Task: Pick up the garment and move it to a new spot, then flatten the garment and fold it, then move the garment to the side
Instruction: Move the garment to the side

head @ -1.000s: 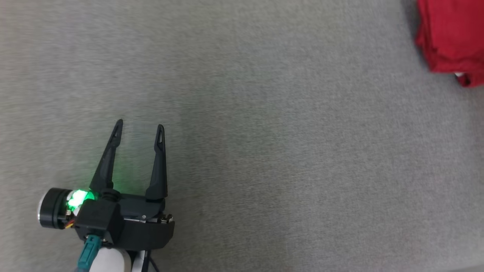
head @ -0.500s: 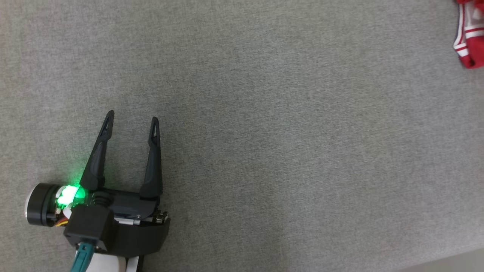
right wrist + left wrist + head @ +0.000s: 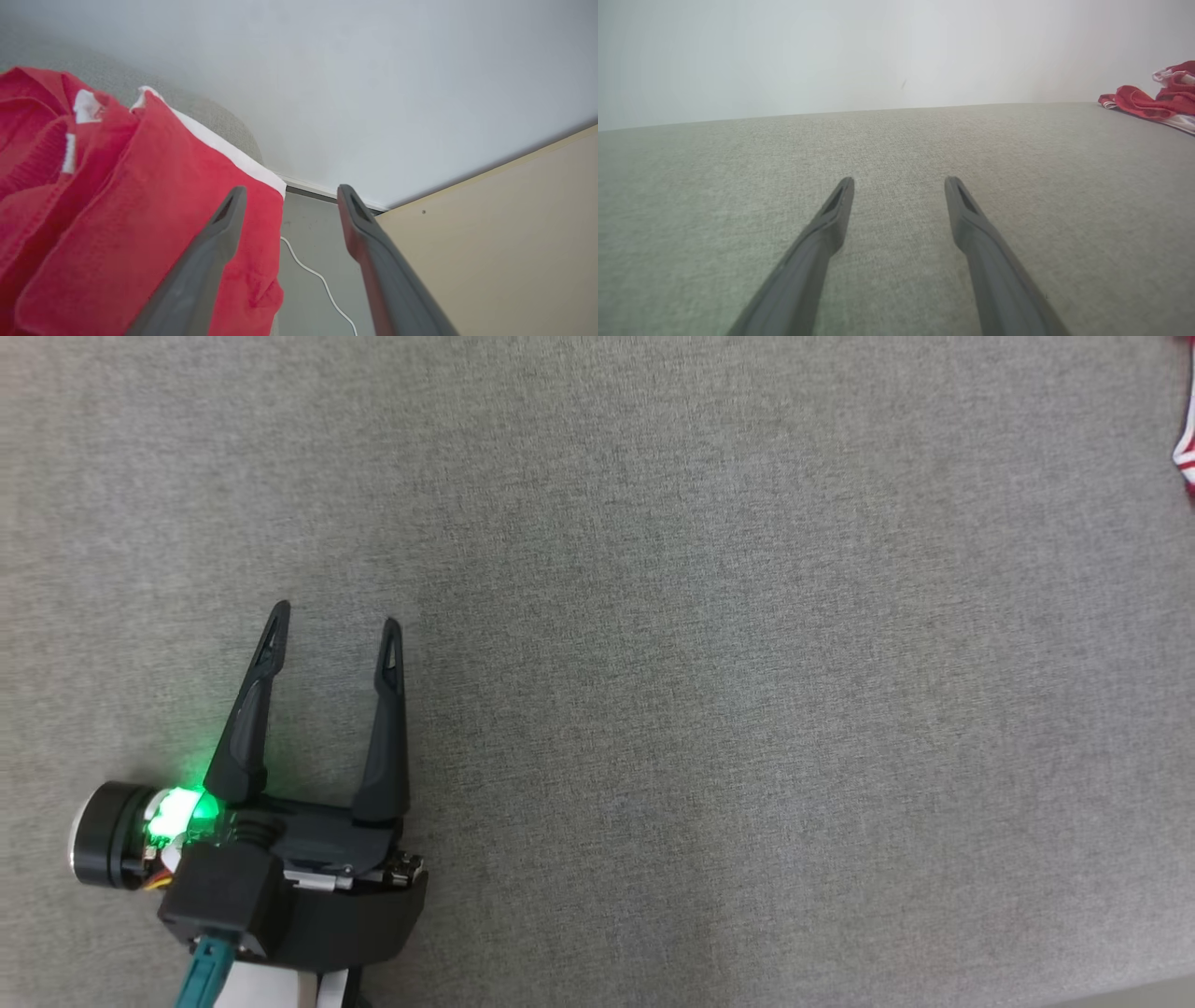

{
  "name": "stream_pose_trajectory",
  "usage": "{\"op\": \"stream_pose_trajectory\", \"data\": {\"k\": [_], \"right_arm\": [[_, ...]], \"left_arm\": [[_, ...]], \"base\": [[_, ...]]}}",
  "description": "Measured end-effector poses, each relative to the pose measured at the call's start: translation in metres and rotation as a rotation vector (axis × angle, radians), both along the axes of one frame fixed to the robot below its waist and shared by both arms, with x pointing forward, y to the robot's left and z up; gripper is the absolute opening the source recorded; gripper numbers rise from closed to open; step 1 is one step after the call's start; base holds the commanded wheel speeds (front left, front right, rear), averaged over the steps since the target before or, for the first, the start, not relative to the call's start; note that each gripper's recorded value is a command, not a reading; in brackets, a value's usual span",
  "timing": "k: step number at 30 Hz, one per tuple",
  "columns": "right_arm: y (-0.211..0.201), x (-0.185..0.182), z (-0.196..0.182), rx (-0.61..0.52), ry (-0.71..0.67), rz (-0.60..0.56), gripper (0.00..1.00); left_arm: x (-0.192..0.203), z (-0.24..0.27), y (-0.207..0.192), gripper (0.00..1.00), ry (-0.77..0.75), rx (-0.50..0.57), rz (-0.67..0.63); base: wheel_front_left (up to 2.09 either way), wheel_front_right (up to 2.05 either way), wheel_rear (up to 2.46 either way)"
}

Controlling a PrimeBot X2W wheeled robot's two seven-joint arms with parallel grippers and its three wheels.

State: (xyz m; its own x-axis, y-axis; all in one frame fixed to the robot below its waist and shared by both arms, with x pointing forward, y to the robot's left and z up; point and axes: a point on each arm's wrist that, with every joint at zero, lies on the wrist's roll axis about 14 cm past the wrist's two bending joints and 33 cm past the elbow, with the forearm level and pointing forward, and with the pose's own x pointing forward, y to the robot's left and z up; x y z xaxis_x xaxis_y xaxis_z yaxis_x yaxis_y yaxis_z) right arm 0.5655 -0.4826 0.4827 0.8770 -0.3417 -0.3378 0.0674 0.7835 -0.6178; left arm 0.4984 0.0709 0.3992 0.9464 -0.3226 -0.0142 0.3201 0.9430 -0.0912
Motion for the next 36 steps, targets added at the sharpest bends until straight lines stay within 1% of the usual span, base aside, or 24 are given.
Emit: {"op": "stream_pose_trajectory", "data": {"k": [4, 6, 10, 14, 20, 23, 26, 29, 33, 36], "right_arm": [[0.012, 0.009, 0.018, 0.025, -0.075, 0.029, 1.0], [0.024, 0.015, 0.03, 0.058, -0.128, 0.054, 1.0], [0.061, 0.029, 0.069, 0.122, -0.26, 0.162, 1.0], [0.1, 0.022, 0.083, 0.205, -0.338, 0.25, 1.0], [0.156, -0.009, 0.094, 0.331, -0.429, 0.355, 1.0], [0.179, -0.029, 0.1, 0.394, -0.48, 0.383, 1.0], [0.192, -0.052, 0.102, 0.45, -0.522, 0.387, 1.0], [0.21, -0.074, 0.098, 0.502, -0.542, 0.399, 1.0], [0.24, -0.101, 0.082, 0.559, -0.524, 0.431, 1.0], [0.252, -0.117, 0.08, 0.596, -0.539, 0.439, 1.0]], "left_arm": [[-0.001, 0.006, 0.007, 1.0, -0.001, -0.004, 0.026], [-0.003, 0.011, 0.01, 1.0, -0.003, -0.007, 0.037], [-0.012, 0.022, 0.02, 1.0, -0.005, -0.01, 0.068], [-0.023, 0.036, 0.033, 1.0, -0.011, -0.016, 0.108], [-0.05, 0.057, 0.058, 1.0, -0.018, -0.014, 0.176], [-0.064, 0.068, 0.067, 1.0, -0.031, -0.014, 0.193], [-0.074, 0.081, 0.072, 1.0, -0.056, -0.013, 0.203], [-0.083, 0.095, 0.078, 1.0, -0.089, -0.012, 0.216], [-0.095, 0.107, 0.087, 1.0, -0.113, -0.012, 0.236], [-0.102, 0.115, 0.092, 1.0, -0.133, -0.013, 0.249]], "base": [[0.0, 0.0, 0.0], [0.0, 0.0, 0.0], [0.0, 0.0, 0.0], [0.0, 0.0, 0.0], [0.0, 0.0, 0.0], [0.0, 0.0, 0.0], [0.0, 0.0, 0.0], [0.0, 0.0, 0.0], [0.0, 0.0, 0.0], [0.0, 0.0, 0.0]]}}
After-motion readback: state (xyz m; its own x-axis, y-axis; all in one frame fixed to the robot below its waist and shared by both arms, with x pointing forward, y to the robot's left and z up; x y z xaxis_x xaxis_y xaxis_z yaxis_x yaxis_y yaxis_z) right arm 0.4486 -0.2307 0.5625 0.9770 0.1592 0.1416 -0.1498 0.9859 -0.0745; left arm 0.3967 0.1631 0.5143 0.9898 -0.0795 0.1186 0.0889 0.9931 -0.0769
